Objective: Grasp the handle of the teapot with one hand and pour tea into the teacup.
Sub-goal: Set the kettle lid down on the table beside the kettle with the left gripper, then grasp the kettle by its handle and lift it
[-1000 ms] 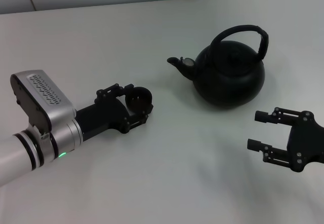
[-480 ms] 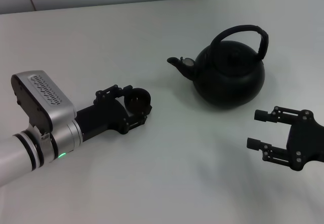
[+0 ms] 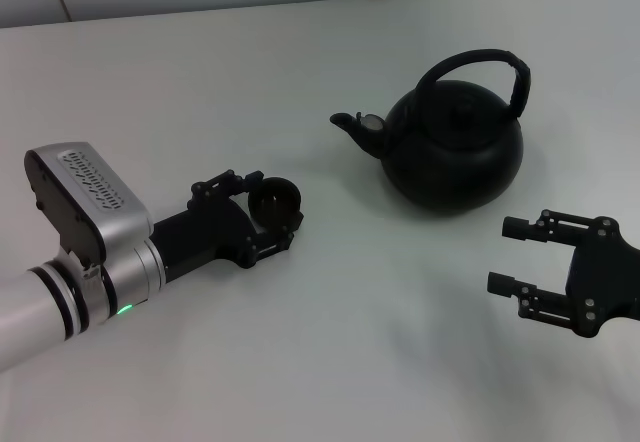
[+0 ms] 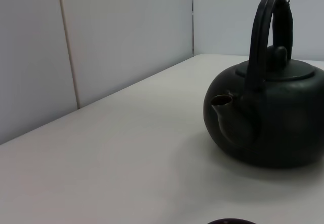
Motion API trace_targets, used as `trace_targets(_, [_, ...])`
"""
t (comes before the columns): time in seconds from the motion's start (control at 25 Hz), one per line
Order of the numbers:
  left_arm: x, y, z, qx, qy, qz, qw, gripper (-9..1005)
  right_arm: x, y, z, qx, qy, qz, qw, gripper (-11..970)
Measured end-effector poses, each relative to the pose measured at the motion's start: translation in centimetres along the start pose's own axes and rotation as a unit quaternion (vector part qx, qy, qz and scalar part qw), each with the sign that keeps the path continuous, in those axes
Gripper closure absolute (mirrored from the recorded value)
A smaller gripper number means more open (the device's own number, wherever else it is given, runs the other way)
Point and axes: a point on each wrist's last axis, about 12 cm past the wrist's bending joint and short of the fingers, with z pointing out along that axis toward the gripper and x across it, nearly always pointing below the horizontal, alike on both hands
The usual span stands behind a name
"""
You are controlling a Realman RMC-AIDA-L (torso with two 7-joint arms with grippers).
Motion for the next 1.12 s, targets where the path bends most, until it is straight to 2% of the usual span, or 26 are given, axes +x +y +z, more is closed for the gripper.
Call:
trace_targets(0.12, [0.0,0.0,0.0,0.000,0.000,-0.001,1.000,307,0.0,0.0,0.0,0.000,0.000,0.000,1.000,333])
trace_targets(0.48, [-0.1,-0.2,-0.3,0.006,-0.018,-0.006,1.000,134,0.0,0.0,0.0,0.001,0.001,0.000,1.000,333])
trace_targets(0.68, [-0.2,-0.1,-1.3,0.007,-0.045,-0.007,0.999,134,0.1,0.0,0.0,0.002,0.002,0.000,1.000,333])
trace_targets(0.72, [0.2,0.5,-3.6,0.002,-0.081,-0.016,0.997,134,0.1,0.0,0.0,0.002,0.002,0.000,1.000,333])
trace_targets(0.76, [0.4,0.9,-4.9,0.001,-0.095,-0.020,0.995,134,0.1,0.0,0.0,0.002,0.002,0.000,1.000,333])
trace_targets(0.8, [0.4,0.9,-4.9,0.001,-0.095,-0.020,0.995,134,0.0,0.0,0.0,0.002,0.002,0.000,1.000,333])
trace_targets(0.84, [0.6,1.3,-6.4,0.003,-0.106,-0.021,0.994,134,0.0,-0.1,0.0,0.003,0.002,0.000,1.000,333])
trace_targets(0.88, [1.2,1.1,-9.5,0.015,-0.126,-0.021,0.992,134,0.0,-0.1,-0.1,0.007,0.000,0.000,1.000,333])
trace_targets(0.92, [1.2,1.0,-10.0,0.016,-0.129,-0.020,0.991,134,0.0,-0.2,-0.1,0.010,-0.001,0.000,1.000,333])
trace_targets(1.0, [1.6,0.6,-12.7,0.023,-0.144,-0.014,0.989,134,0.0,-0.2,-0.2,0.013,-0.001,0.000,1.000,333])
trace_targets(1.12, [2.3,0.1,-15.5,0.020,-0.143,-0.011,0.989,134,0.0,-0.2,-0.2,0.014,-0.002,0.000,1.000,333])
